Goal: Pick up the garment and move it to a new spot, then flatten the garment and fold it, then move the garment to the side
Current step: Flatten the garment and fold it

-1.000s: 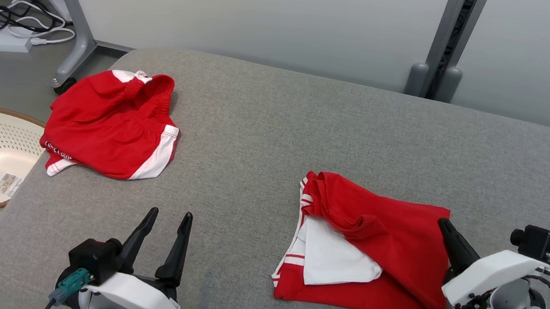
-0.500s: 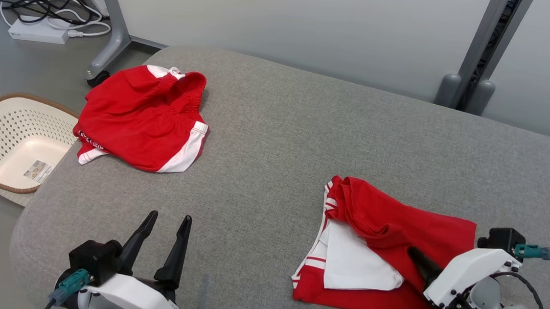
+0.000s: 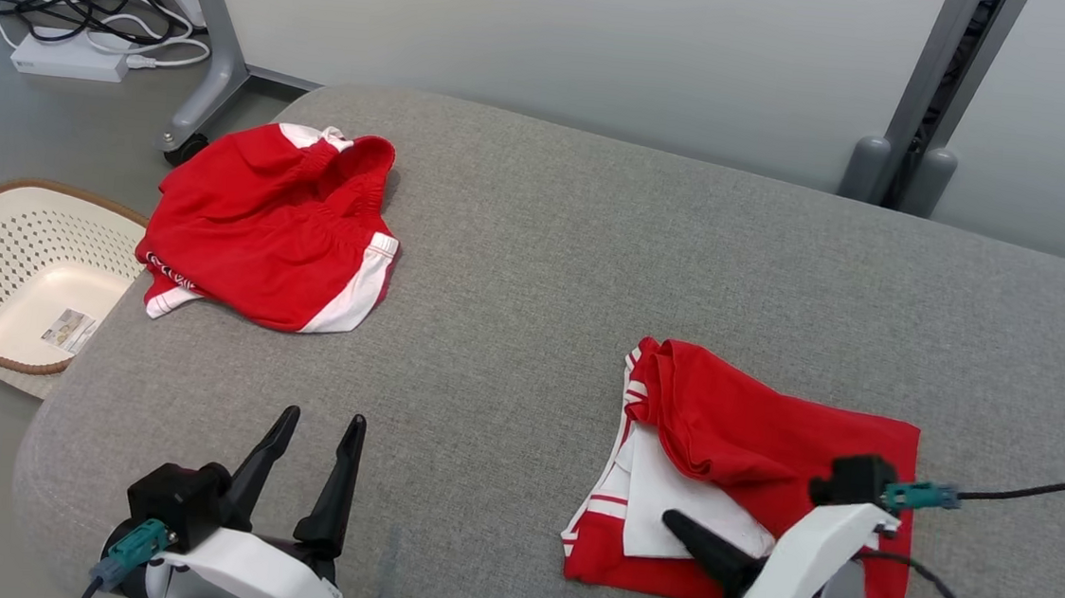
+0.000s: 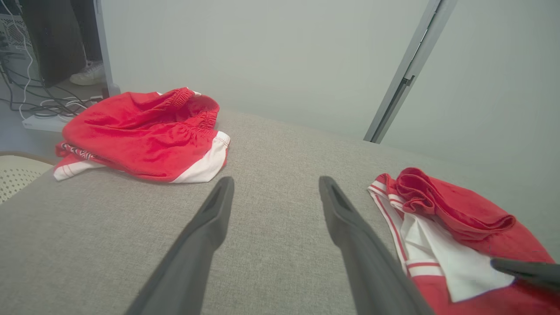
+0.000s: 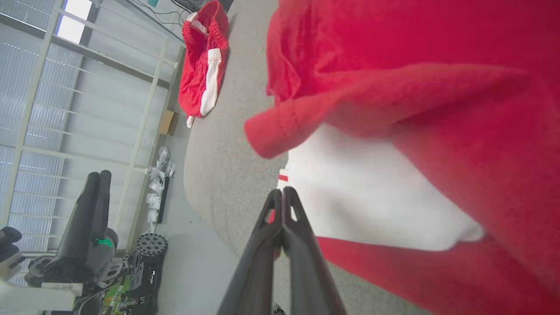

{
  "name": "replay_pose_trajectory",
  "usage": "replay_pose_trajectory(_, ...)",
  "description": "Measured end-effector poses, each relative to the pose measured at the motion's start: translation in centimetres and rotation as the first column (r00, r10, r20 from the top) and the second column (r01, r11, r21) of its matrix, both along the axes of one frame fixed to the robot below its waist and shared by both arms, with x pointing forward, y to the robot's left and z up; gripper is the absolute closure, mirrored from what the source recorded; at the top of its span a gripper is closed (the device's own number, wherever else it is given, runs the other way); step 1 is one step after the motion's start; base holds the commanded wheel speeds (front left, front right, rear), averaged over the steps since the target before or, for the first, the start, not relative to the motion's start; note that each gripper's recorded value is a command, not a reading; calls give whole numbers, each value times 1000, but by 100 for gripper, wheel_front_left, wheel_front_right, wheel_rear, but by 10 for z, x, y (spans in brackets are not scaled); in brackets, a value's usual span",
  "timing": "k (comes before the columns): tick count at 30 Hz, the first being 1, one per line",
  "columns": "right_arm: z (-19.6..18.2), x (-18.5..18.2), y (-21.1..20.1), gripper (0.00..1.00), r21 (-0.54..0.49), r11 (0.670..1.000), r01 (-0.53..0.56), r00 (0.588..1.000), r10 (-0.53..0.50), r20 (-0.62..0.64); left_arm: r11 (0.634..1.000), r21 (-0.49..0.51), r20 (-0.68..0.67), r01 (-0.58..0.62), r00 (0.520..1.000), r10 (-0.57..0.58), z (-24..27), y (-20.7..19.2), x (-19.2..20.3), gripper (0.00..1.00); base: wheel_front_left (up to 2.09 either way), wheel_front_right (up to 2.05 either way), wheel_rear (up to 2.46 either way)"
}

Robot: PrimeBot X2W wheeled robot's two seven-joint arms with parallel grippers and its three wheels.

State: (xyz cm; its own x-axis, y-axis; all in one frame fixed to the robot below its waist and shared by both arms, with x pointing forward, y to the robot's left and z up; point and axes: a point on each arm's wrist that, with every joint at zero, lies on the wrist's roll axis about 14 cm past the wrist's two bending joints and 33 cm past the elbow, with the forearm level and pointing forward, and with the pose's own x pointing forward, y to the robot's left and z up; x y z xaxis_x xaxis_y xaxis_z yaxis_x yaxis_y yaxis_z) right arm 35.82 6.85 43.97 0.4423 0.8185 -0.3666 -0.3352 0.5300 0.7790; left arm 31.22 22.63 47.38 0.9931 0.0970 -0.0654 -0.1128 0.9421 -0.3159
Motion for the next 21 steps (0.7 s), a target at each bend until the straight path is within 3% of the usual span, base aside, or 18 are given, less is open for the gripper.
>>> replay_pose_trajectory(4,5,-31,13,100,16,993,-120,993,121,-18,1000,-1,-1,6,1000,-6,0,-3,2,0,0,0,0)
replay_pose_trajectory(12,24,-10,-8,100,-3,999,-51,991,51,127,1000,-2,2,20,1000,-20,1,-7,5,0,0,0,0)
replay_pose_trajectory(21,28,5,-28,100,-38,999,9,980,-1,198,1000,-8,2,25,1000,-25,0,-9,5,0,0,0,0)
